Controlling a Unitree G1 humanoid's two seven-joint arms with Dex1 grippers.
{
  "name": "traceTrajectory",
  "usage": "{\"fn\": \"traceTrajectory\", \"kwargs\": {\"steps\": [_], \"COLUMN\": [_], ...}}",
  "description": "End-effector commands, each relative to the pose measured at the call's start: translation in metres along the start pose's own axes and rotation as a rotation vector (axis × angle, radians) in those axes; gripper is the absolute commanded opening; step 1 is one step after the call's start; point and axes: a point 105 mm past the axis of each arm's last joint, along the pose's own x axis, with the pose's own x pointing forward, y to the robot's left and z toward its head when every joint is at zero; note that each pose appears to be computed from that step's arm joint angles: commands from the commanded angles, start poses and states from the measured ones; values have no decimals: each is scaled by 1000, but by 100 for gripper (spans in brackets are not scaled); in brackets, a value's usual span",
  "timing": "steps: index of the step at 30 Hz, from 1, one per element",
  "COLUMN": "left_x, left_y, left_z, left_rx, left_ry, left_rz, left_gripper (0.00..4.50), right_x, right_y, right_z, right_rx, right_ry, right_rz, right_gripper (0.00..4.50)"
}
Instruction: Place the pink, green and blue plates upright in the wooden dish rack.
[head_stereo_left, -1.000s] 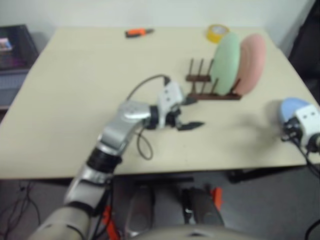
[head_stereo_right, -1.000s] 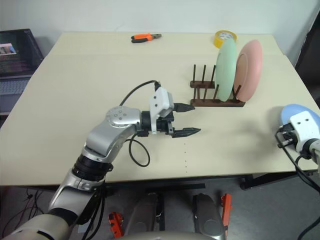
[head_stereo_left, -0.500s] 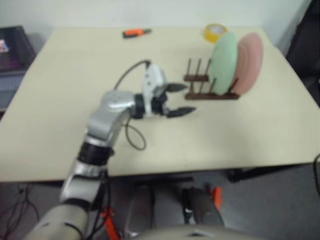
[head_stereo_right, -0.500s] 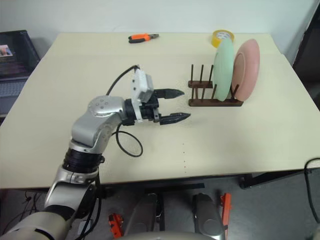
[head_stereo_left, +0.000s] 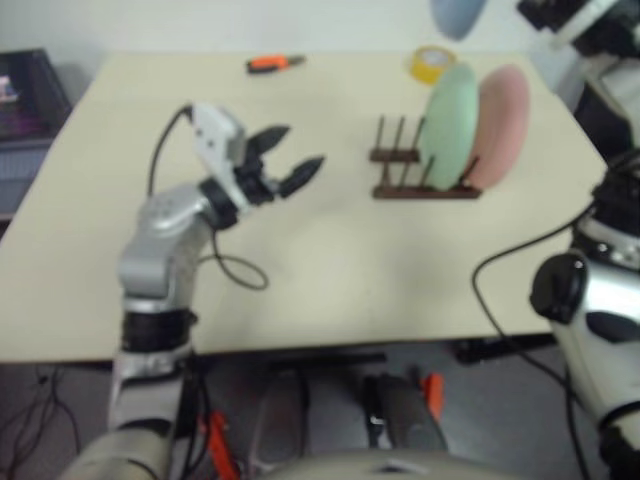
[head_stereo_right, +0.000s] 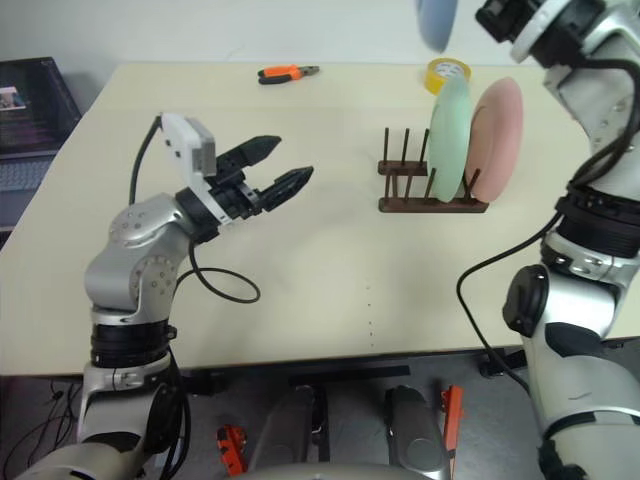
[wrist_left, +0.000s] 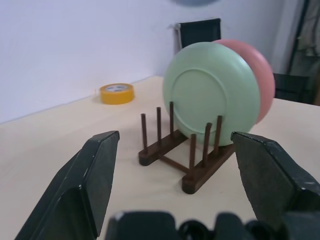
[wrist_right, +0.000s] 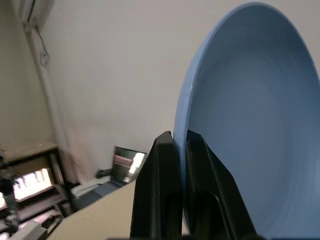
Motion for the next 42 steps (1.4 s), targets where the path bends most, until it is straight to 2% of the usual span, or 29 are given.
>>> {"fn": "traceTrajectory", "kwargs": {"steps": [1,11,28,38,39,42], "left_x": [-9,-18,-19,-21,-21,-22], "left_y": [-6,-18,-28,-28,-28,-28], "left_z": [14,4,0,2,2,2], "left_rx": [38,24,17,23,24,25], "left_ry": [-30,29,56,66,67,68], "left_rz": [9,-14,-55,-57,-57,-60], "left_gripper": [394,394,394,394,394,394], "right_x": [-4,-10,-25,-28,-28,-26], "right_y": [-5,-17,-44,-54,-54,-54], "right_z": [-8,-67,-107,-116,-116,-113], "right_rx": [53,181,241,250,254,239], "right_ry": [-11,110,168,176,172,160], "right_rz": [7,-32,-139,-171,-173,-169], "right_gripper": [3,3,3,3,48,136]}}
